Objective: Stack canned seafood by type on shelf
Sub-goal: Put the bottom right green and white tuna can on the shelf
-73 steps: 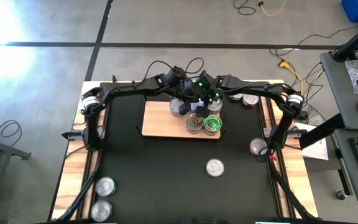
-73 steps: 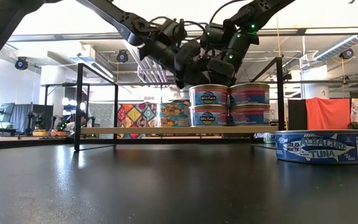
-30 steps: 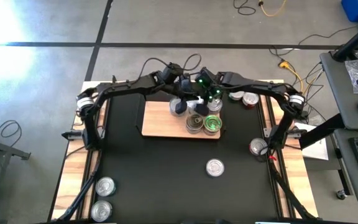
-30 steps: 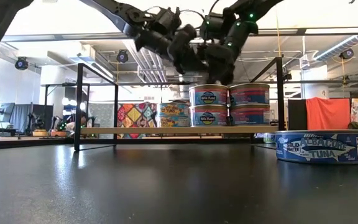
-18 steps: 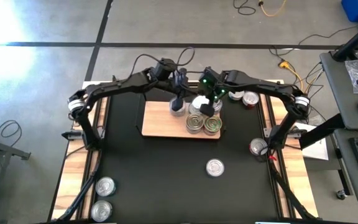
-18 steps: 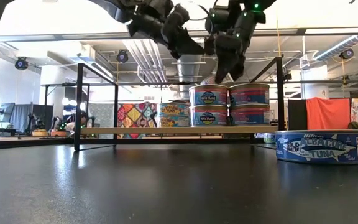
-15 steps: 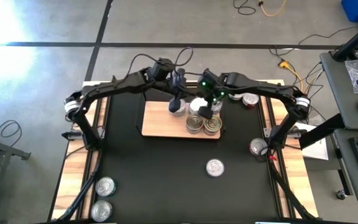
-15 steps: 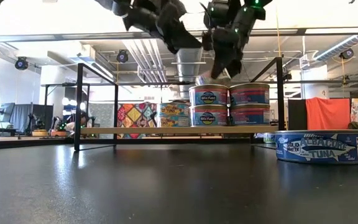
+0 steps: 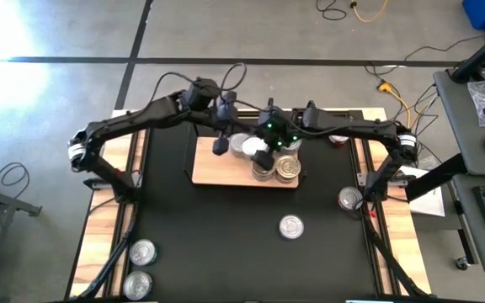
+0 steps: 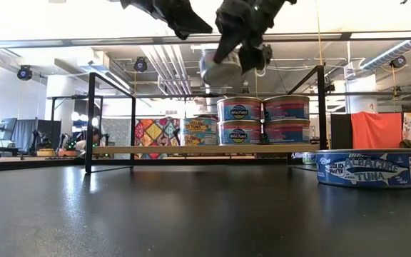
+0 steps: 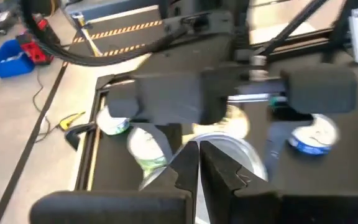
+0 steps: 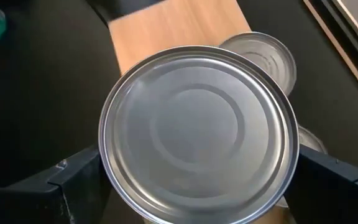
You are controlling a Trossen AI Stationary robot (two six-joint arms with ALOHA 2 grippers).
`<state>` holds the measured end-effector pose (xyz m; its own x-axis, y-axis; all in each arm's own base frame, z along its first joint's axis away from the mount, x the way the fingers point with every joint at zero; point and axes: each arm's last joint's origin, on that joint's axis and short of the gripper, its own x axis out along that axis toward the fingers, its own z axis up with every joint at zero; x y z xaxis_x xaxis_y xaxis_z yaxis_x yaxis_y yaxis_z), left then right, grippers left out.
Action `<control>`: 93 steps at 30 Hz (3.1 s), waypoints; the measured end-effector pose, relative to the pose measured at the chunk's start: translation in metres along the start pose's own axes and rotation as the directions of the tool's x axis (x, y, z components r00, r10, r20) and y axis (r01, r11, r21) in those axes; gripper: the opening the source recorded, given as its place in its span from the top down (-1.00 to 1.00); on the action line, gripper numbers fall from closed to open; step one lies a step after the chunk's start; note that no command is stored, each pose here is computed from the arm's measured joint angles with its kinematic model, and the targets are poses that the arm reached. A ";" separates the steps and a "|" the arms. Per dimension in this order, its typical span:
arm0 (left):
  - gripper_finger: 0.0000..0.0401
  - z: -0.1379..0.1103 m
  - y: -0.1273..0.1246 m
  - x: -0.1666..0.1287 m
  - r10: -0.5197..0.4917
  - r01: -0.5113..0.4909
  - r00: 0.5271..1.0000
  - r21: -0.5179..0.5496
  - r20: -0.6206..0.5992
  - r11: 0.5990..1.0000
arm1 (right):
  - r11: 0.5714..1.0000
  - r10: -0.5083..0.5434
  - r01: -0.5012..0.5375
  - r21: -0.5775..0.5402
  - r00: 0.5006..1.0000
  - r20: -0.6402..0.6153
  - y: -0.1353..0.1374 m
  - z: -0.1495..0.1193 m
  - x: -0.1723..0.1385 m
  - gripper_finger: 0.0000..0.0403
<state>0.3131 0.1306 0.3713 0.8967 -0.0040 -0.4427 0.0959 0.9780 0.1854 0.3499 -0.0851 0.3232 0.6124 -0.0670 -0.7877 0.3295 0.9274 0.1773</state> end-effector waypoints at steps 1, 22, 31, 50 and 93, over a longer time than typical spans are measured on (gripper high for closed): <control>1.00 0.001 -0.004 -0.004 -0.002 0.002 1.000 0.004 0.005 1.000 | 1.000 0.003 -0.003 0.006 1.000 0.013 0.004 0.001 0.000 -0.84; 1.00 -0.030 -0.097 -0.072 0.049 -0.053 0.997 -0.083 -0.059 0.995 | 0.984 -0.087 0.093 -0.155 0.995 0.043 0.093 0.025 0.068 -0.84; 1.00 -0.076 -0.111 -0.073 -0.006 -0.078 0.957 -0.279 -0.290 0.957 | 0.924 -0.132 0.101 -0.369 0.989 -0.060 0.089 0.028 0.104 -0.84; 1.00 -0.104 -0.146 -0.026 0.225 -0.246 0.969 -0.388 -0.099 0.888 | 0.961 -0.141 0.097 -0.261 0.977 -0.158 0.053 0.016 0.130 -0.84; 1.00 -0.164 -0.253 0.083 0.798 -0.709 0.599 -0.508 -0.067 0.489 | 0.955 -0.102 0.045 -0.295 0.978 -0.183 0.047 0.001 0.149 -0.84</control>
<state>0.2921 -0.0825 0.1440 0.5847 0.7919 -0.1764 -0.8082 0.5875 -0.0414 0.4568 -0.0516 0.2149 0.4337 -0.0932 -0.8962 0.1301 0.9907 -0.0401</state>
